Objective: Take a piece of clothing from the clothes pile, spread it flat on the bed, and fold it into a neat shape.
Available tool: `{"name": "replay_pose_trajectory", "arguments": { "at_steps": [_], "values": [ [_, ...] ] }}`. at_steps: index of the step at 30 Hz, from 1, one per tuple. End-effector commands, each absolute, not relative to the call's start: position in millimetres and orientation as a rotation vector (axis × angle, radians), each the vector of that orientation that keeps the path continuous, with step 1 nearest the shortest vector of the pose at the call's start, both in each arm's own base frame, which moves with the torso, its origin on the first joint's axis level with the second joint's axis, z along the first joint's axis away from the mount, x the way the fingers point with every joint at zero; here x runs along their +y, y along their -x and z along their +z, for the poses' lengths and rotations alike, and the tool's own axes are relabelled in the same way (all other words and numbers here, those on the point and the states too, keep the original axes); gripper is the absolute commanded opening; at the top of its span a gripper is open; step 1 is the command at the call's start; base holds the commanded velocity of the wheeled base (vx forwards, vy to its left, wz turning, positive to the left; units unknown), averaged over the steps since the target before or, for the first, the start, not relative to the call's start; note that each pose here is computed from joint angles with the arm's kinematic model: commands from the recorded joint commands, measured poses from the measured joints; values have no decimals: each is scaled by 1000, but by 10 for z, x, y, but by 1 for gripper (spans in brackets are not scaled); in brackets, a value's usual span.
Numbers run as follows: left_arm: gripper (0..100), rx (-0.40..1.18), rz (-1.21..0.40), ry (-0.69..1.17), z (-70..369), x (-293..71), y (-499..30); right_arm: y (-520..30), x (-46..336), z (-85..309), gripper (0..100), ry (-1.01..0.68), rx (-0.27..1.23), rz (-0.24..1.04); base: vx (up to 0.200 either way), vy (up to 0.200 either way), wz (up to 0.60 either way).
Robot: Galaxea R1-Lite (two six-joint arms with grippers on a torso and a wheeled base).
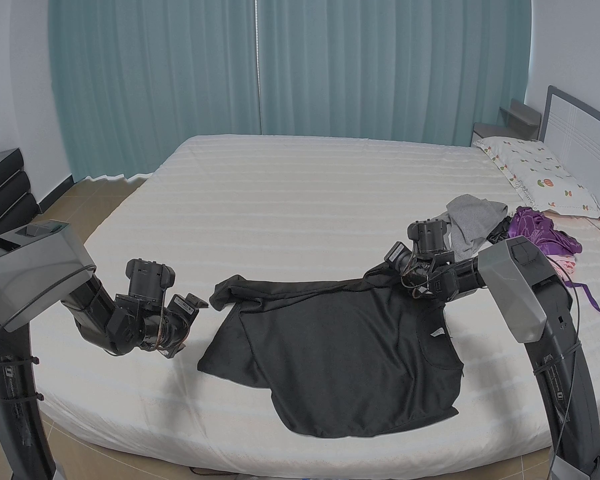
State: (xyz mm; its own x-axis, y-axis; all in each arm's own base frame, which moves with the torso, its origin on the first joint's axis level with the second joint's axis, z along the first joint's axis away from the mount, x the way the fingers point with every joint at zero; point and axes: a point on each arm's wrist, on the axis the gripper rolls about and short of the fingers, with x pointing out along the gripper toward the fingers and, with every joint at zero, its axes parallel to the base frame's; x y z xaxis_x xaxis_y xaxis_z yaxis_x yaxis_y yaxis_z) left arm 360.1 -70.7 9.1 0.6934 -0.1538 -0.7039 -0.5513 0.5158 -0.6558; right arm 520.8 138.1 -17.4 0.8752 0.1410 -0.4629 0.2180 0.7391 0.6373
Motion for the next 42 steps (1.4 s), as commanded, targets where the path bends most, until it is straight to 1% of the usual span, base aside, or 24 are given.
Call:
{"name": "replay_pose_trajectory", "arguments": {
  "at_steps": [1,2,5,8,10,13,14,17,20,22,27,30,33,35,38,39,40,42],
  "values": [
    [100,795,283,1017,68,-717,-3603,-5349,1385,-117,0,-759,436,-28,0,0,0],
    [100,789,292,1011,62,-720,-3602,-5354,1384,-105,0,-754,419,-32,0,0,0],
    [100,780,298,1006,64,-723,-3604,-5387,1393,-2,0,-758,329,15,0,0,0],
    [100,772,296,1009,64,-724,-3608,-5414,1381,2,0,-731,254,41,0,0,0],
    [100,770,295,1011,66,-724,-3610,-5421,1373,-33,0,-709,238,44,0,0,0],
    [100,770,295,1011,63,-723,-3605,-5441,1358,-1,0,-680,149,67,0,0,0],
    [100,770,295,1011,63,-723,-3605,-5443,1358,11,100,-675,137,71,0,0,0],
    [100,770,295,1011,63,-723,-3605,-5446,1353,-18,100,-626,133,87,0,0,0],
    [100,770,295,1011,63,-723,-3605,-5444,1343,-203,100,-601,166,75,0,0,0],
    [100,770,295,1011,63,-723,-3605,-5447,1324,-232,100,-599,170,61,0,0,0],
    [100,773,294,1008,63,-721,-3591,-5378,1176,-24,100,-605,184,29,0,0,0],
    [100,784,292,1004,59,-715,-3557,-5108,1103,138,100,-647,254,14,0,0,0],
    [100,795,293,1000,48,-716,-3528,-4751,1068,255,100,-724,333,44,0,0,0],
    [100,807,296,994,40,-713,-3487,-4555,1014,288,100,-764,359,49,0,0,0],
    [100,814,284,982,71,-704,-3434,-4247,956,270,100,-799,406,40,0,0,0],
    [100,814,284,982,71,-704,-3434,-4247,956,270,100,-799,406,40,0,0,0],
    [100,820,275,981,92,-706,-3409,-4018,930,214,100,-804,448,24,0,0,0],
    [100,832,258,976,110,-753,-3365,-3811,906,164,100,-816,475,14,0,0,0]
  ]
}}
